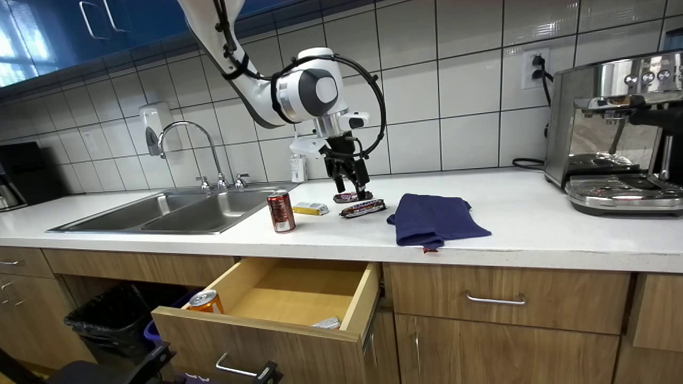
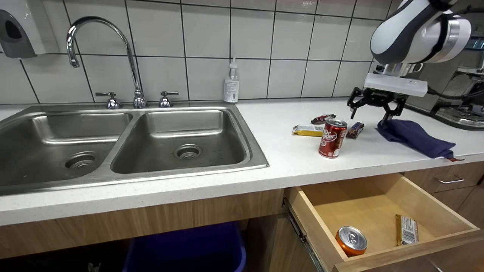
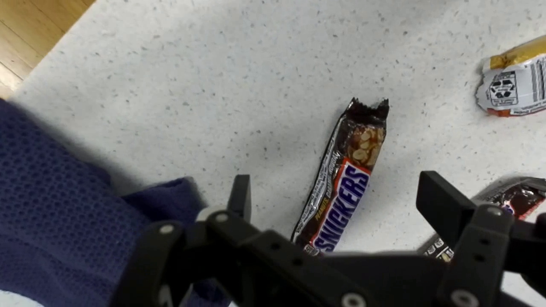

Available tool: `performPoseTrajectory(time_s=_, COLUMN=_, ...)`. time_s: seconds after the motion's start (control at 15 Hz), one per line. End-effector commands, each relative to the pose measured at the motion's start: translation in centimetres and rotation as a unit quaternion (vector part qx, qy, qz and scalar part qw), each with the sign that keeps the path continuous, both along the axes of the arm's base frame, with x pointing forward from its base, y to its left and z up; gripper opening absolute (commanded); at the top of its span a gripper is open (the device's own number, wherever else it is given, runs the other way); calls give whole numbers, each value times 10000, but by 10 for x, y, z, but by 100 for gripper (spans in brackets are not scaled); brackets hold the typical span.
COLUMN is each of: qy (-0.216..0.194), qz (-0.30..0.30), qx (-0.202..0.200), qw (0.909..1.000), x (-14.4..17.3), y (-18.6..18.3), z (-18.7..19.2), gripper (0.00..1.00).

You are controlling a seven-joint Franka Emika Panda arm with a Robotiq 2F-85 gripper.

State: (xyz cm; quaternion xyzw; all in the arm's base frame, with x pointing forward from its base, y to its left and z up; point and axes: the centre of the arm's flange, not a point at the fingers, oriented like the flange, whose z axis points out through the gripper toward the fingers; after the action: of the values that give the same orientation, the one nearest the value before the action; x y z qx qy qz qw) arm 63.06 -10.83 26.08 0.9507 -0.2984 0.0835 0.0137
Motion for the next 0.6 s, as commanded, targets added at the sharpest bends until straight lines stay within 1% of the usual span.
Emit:
performPoseTrajectory(time_s=0.0, qy=-2, qz=-4, qx=-7, qw=10000, x=3, y=-1, z=0, gripper=100)
performPoseTrajectory(time_s=0.4, qy=-3, qz=0, qx=-9, qw=10000, x=6, y=-1, z=1, gripper=100)
performPoseTrajectory(time_s=0.53, qy=-7, qz=3, qx=-85, qw=10000, x=3, y=-1, z=-3, gripper=100)
